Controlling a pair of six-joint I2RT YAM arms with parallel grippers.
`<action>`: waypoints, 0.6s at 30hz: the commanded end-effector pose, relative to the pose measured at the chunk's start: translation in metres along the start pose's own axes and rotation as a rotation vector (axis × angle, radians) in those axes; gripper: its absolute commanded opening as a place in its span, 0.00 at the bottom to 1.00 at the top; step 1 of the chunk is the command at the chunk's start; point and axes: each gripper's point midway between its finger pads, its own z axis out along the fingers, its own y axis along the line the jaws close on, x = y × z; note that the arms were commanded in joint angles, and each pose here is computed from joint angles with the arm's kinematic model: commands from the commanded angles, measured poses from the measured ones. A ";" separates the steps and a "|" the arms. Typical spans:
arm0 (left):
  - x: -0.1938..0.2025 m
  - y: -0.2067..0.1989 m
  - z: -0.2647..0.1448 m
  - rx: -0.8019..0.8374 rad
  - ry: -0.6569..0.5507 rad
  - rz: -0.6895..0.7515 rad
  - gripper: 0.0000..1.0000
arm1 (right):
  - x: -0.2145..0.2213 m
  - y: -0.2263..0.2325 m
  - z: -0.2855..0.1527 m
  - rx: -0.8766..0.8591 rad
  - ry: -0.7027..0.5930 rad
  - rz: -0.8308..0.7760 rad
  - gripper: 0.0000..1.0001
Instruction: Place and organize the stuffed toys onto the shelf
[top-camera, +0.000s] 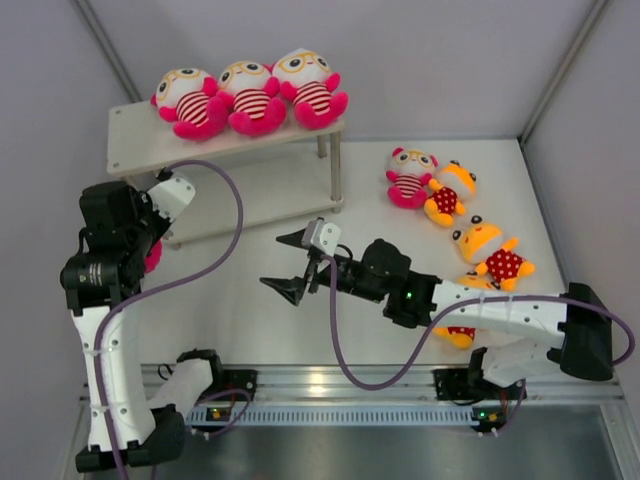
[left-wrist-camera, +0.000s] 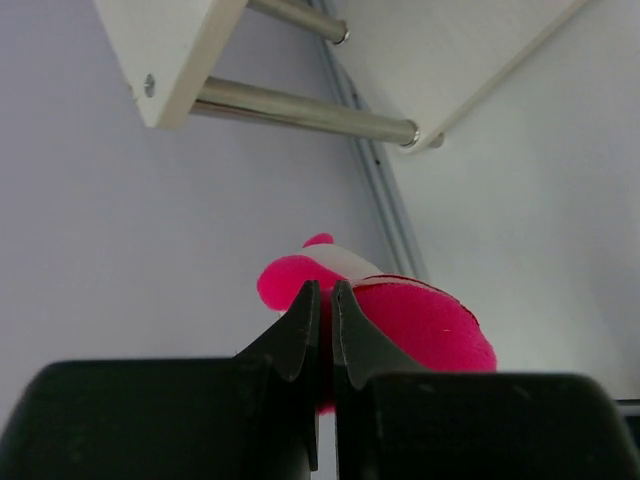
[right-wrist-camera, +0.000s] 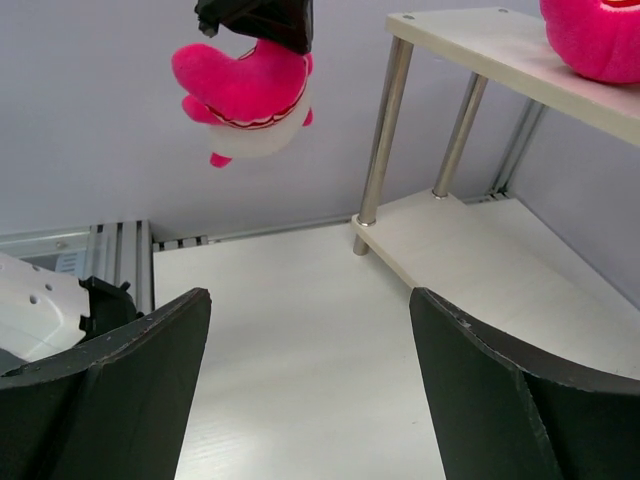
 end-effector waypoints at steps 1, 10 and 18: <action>0.004 0.034 -0.006 -0.118 0.079 0.107 0.00 | -0.021 -0.003 -0.009 0.002 -0.058 0.004 0.81; -0.046 0.082 -0.009 -0.266 -0.072 0.280 0.00 | -0.021 -0.005 -0.013 0.011 -0.058 0.001 0.81; -0.059 0.112 -0.003 -0.390 -0.059 0.361 0.00 | -0.019 -0.004 -0.010 0.006 -0.050 -0.006 0.82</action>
